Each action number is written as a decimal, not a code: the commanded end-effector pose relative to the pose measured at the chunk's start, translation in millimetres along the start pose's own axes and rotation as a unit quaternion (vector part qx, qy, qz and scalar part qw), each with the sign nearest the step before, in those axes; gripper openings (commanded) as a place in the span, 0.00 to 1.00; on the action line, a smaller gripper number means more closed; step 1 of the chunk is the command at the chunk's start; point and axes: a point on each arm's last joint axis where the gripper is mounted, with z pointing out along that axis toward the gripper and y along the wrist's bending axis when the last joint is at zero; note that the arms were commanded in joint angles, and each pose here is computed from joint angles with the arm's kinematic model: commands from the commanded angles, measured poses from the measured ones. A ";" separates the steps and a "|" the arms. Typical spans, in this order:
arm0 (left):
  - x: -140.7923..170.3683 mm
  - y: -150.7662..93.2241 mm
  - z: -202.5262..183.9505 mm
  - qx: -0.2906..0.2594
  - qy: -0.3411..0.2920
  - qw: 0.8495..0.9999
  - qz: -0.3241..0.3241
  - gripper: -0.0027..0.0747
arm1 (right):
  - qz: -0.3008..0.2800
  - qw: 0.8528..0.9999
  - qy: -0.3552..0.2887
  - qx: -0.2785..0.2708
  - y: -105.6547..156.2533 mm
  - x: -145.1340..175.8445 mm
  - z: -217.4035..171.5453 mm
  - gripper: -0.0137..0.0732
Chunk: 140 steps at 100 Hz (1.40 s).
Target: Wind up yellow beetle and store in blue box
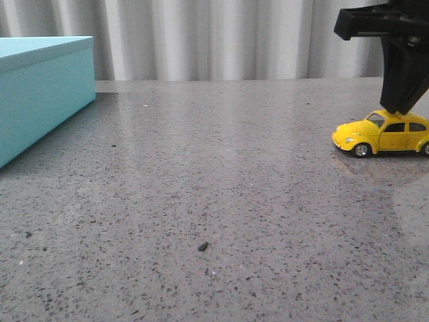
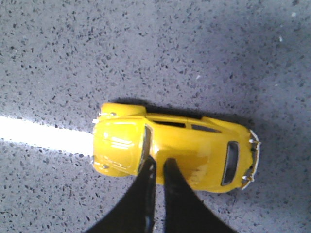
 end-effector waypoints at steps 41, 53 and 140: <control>-17.3 -2.8 0.6 0.006 -0.046 0.999 -0.006 0.01 | -0.001 0.999 -0.040 0.007 -2.6 -10.7 -9.5 0.11; -17.3 -2.8 0.6 0.006 -0.046 0.999 -0.006 0.01 | -0.001 1.000 -0.025 0.008 -2.7 -11.1 -0.9 0.11; -17.2 -2.8 0.6 0.006 -0.045 0.999 -0.006 0.01 | 0.065 0.993 0.038 0.090 -61.5 -0.4 1.2 0.11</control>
